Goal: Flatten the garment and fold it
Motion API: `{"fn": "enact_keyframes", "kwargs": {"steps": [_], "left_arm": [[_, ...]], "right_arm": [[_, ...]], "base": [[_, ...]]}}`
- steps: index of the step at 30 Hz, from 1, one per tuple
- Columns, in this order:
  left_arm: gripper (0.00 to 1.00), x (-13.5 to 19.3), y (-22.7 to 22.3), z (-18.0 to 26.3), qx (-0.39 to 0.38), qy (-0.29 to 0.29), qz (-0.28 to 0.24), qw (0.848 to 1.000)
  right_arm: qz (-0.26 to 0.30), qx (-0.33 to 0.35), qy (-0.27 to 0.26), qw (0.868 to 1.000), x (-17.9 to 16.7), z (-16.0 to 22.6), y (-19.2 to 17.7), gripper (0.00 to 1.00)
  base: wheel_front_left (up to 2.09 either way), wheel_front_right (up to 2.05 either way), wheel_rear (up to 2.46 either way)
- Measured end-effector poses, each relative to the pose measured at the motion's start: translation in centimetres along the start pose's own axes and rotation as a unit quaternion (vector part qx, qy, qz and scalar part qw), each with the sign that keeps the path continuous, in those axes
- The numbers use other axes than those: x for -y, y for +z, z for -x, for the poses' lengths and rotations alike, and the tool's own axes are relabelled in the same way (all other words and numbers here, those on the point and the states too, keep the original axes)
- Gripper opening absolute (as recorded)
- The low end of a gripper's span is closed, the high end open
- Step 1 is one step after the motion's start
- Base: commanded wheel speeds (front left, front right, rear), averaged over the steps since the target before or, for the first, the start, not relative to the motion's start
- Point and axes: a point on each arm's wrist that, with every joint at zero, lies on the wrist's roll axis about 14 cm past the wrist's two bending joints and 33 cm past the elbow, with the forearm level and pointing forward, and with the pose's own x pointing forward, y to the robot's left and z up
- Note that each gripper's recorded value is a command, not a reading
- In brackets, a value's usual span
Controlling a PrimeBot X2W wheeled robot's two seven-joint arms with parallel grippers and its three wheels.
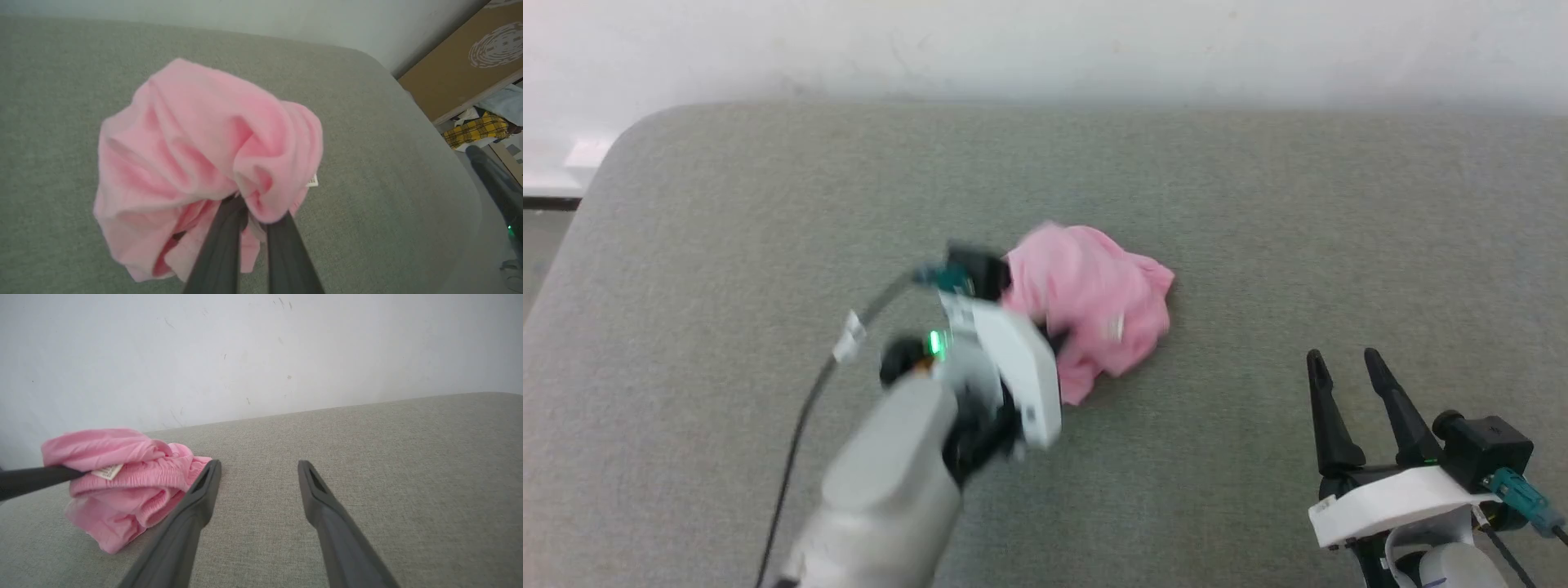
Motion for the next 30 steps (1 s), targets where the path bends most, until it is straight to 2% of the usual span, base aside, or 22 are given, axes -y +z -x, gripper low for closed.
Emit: {"fn": "enact_keyframes", "kwargs": {"steps": [3, 6, 7, 8, 15, 18, 20, 23, 26, 30], "left_arm": [[0.0, 0.8, -5.9, 0.3, -0.086, -0.009, 0.031, 0.996], [0.0, 2.1, -7.9, 0.7, -0.116, -0.017, 0.069, 0.991], [0.44, 2.3, -7.5, 0.7, -0.11, -0.016, 0.082, 0.99], [1.0, 2.3, -6.9, 0.7, -0.098, -0.013, 0.092, 0.991], [1.0, 2.0, -0.5, 1.8, 0.024, -0.006, 0.15, 0.988], [1.0, 0.7, 3.6, 3.4, 0.104, 0.006, 0.166, 0.981], [1.0, -1.1, 6.5, 5.4, 0.173, 0.027, 0.168, 0.97], [1.0, -4.6, 9.5, 9.6, 0.275, 0.078, 0.128, 0.95], [1.0, -7.5, 10.0, 13.6, 0.34, 0.139, 0.071, 0.927], [1.0, -9.1, 6.7, 15.8, 0.326, 0.194, 0.012, 0.925]], "right_arm": [[0.001, 0.004, -0.009, 1.0, 0.6, 0.4, 0.3, 1.0], [0.002, 0.009, -0.013, 1.0, 0.8, 0.6, 0.7, 1.0], [0.002, 0.009, -0.013, 1.0, 0.8, 0.7, 0.7, 1.0], [0.002, 0.008, -0.012, 1.0, 0.8, 0.8, 0.6, 1.0], [-0.008, 0.009, -0.001, 1.0, -0.2, 1.2, 0.7, 1.0], [-0.011, 0.011, 0.006, 1.0, -0.7, 1.4, 0.8, 1.0], [-0.014, 0.014, 0.011, 1.0, -1.1, 1.5, 1.0, 1.0], [-0.017, 0.015, 0.017, 1.0, -1.6, 1.9, 1.2, 1.0], [-0.017, 0.02, 0.026, 0.999, -2.2, 2.0, 1.5, 1.0], [-0.016, 0.021, 0.033, 0.999, -2.7, 2.3, 1.6, 1.0]], "base": [[0.0, 0.0, 0.0], [0.0, 0.0, 0.0], [0.0, 0.0, 0.0], [0.0, 0.0, 0.0], [0.0, 0.0, 0.0], [0.0, 0.0, 0.0], [0.0, 0.0, 0.0], [0.0, 0.0, 0.0], [0.0, 0.0, 0.0], [0.0, 0.0, 0.0]]}}
